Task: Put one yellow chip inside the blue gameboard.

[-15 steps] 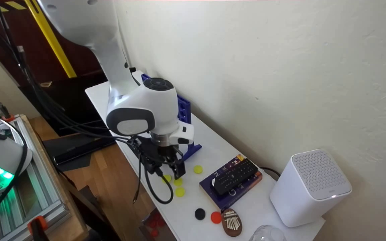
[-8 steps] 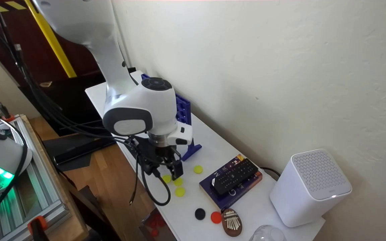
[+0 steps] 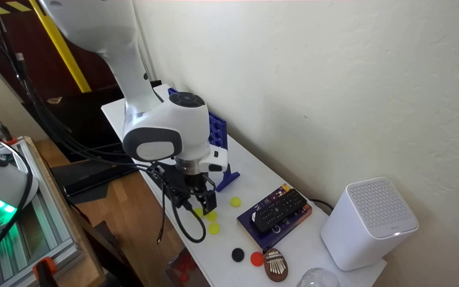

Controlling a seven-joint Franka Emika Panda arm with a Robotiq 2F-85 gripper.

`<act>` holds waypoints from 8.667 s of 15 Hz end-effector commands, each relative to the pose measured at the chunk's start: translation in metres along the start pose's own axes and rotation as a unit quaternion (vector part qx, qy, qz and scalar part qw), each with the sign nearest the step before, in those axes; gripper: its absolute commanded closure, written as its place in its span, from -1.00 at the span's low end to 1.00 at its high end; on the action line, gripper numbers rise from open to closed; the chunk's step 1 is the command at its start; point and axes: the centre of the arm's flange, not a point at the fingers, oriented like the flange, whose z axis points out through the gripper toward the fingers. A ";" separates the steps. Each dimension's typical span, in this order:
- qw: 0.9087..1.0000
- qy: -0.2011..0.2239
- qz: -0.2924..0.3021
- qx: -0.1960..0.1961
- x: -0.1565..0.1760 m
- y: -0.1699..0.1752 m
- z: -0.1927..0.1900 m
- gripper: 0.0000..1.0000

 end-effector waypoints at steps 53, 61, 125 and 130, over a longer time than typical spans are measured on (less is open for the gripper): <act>1.000 -0.016 -0.022 -0.015 -0.012 0.012 -0.007 -1.00; 0.999 -0.026 -0.036 -0.007 -0.010 -0.002 0.001 -1.00; 0.962 0.271 0.036 -0.017 -0.074 -0.028 -0.163 0.80; 0.954 0.300 0.030 -0.011 -0.081 -0.026 -0.177 0.80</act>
